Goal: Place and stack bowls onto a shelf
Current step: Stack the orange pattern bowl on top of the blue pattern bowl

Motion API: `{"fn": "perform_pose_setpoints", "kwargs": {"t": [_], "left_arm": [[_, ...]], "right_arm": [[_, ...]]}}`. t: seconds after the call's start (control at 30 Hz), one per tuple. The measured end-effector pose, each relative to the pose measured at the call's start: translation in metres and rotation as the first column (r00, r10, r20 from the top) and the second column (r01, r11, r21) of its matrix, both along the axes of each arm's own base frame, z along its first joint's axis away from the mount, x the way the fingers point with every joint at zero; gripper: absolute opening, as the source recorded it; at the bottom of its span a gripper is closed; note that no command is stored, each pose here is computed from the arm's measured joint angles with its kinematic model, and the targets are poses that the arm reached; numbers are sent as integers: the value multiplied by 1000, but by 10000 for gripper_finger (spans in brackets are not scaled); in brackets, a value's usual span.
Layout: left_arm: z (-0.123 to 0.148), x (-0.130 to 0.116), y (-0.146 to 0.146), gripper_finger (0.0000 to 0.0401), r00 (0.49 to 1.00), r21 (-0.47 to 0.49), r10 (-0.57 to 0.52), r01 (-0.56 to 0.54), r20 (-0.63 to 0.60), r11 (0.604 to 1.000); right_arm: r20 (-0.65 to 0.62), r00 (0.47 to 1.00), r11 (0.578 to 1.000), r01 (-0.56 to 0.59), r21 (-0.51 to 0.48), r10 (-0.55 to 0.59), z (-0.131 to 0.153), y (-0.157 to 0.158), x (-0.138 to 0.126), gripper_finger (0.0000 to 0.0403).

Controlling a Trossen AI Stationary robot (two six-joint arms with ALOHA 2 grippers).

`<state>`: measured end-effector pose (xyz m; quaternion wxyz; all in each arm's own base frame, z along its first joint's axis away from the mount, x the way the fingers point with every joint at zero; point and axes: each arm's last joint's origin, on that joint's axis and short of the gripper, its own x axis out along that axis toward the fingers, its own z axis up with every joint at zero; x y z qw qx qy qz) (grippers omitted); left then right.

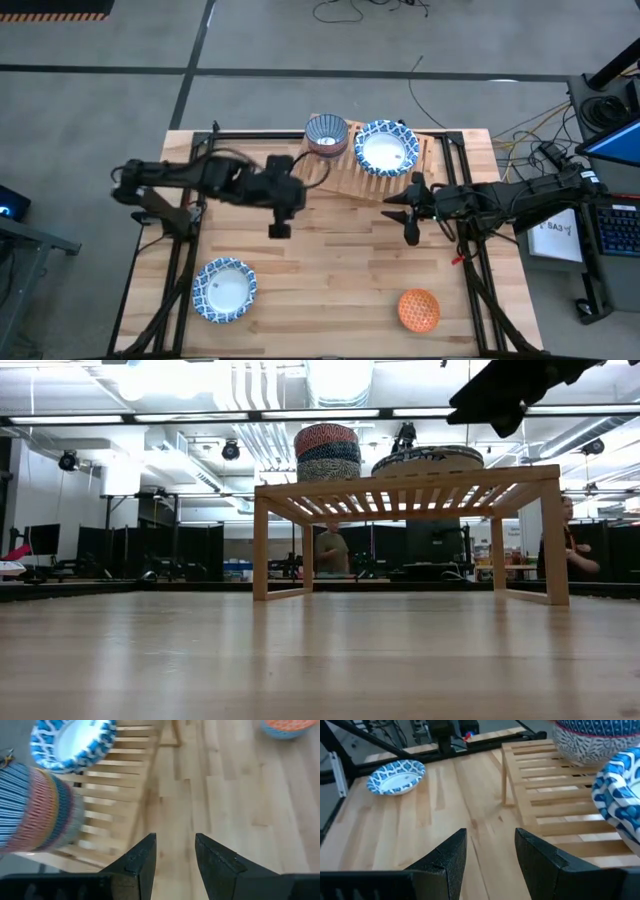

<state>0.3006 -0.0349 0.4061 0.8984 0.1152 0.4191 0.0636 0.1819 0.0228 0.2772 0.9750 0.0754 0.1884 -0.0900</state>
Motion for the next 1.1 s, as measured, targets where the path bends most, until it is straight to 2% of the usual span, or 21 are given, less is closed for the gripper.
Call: {"fn": "perform_pose_setpoints", "kwargs": {"t": [0.23,0.53,0.67,0.77,0.93,1.1], "left_arm": [[-51,-38,-4,119,988,-86,34,-21,152,996],[-113,-73,-1,119,964,-178,93,-49,249,983],[-134,-82,1,119,959,-200,112,-60,260,978],[-148,-87,2,119,958,-225,138,-82,250,971],[-166,-89,2,119,955,-249,163,-99,248,963],[-174,-90,2,119,949,-319,230,-154,216,935]], "right_arm": [[75,995,995,-65,74,60,10,7,2,156],[107,990,976,-114,185,95,30,26,11,151],[80,989,973,-136,187,123,42,36,24,148],[12,994,974,-111,196,111,53,41,36,145],[-146,985,986,-72,148,94,62,49,63,145],[-219,968,993,-118,19,120,65,59,95,146]]}}
